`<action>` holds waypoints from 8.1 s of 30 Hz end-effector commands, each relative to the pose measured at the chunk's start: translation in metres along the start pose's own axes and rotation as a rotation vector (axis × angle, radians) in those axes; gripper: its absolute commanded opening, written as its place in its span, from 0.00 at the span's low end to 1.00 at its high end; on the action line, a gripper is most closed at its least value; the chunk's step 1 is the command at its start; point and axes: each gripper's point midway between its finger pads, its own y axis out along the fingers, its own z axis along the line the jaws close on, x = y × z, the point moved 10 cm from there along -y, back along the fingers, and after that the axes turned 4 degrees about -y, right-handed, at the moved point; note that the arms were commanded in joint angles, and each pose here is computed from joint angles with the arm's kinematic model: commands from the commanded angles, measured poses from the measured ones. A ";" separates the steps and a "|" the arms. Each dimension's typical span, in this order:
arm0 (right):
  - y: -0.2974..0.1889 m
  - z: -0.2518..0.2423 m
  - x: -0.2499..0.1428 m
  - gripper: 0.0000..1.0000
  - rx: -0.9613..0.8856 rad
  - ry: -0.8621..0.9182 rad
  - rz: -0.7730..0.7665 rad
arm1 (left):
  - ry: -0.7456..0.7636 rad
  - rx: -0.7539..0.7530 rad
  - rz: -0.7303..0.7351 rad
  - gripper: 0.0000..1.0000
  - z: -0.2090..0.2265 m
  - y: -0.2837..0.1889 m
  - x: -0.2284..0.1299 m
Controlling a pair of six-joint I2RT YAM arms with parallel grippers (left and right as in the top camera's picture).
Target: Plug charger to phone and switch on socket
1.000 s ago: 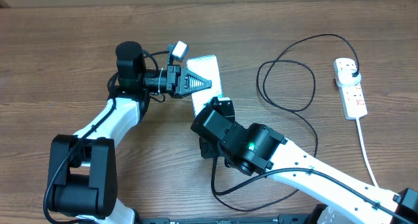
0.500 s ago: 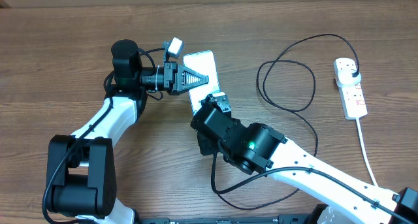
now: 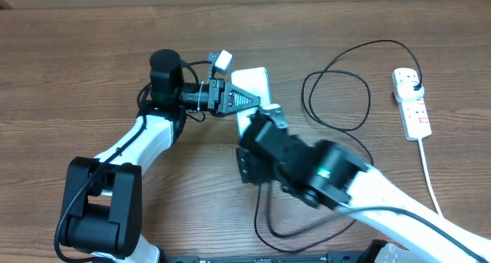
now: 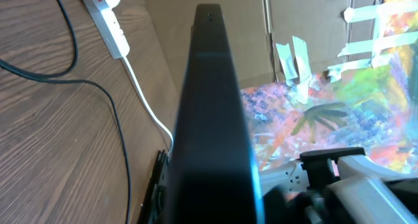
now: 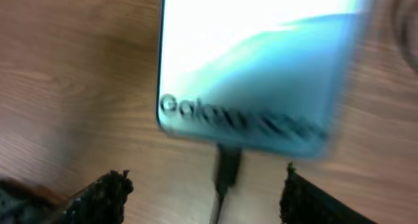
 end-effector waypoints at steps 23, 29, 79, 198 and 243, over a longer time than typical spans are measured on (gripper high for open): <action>-0.170 -0.113 -0.086 1.00 0.051 0.437 -0.404 | 0.004 0.933 0.012 0.04 0.032 -0.005 -0.017; -0.156 -0.109 -0.084 1.00 0.040 0.435 -0.396 | -0.001 0.902 0.037 0.04 0.059 -0.007 -0.009; -0.151 -0.108 -0.088 1.00 0.041 0.421 -0.351 | -0.291 1.069 0.122 0.60 0.188 -0.004 -0.025; 0.072 -0.451 0.028 0.04 -0.306 1.191 0.222 | 0.233 1.423 -0.893 1.00 -0.201 -0.123 -0.281; 0.101 -0.486 0.025 0.04 -0.345 1.254 0.120 | 0.328 1.332 -1.187 0.99 -0.196 -0.130 -0.379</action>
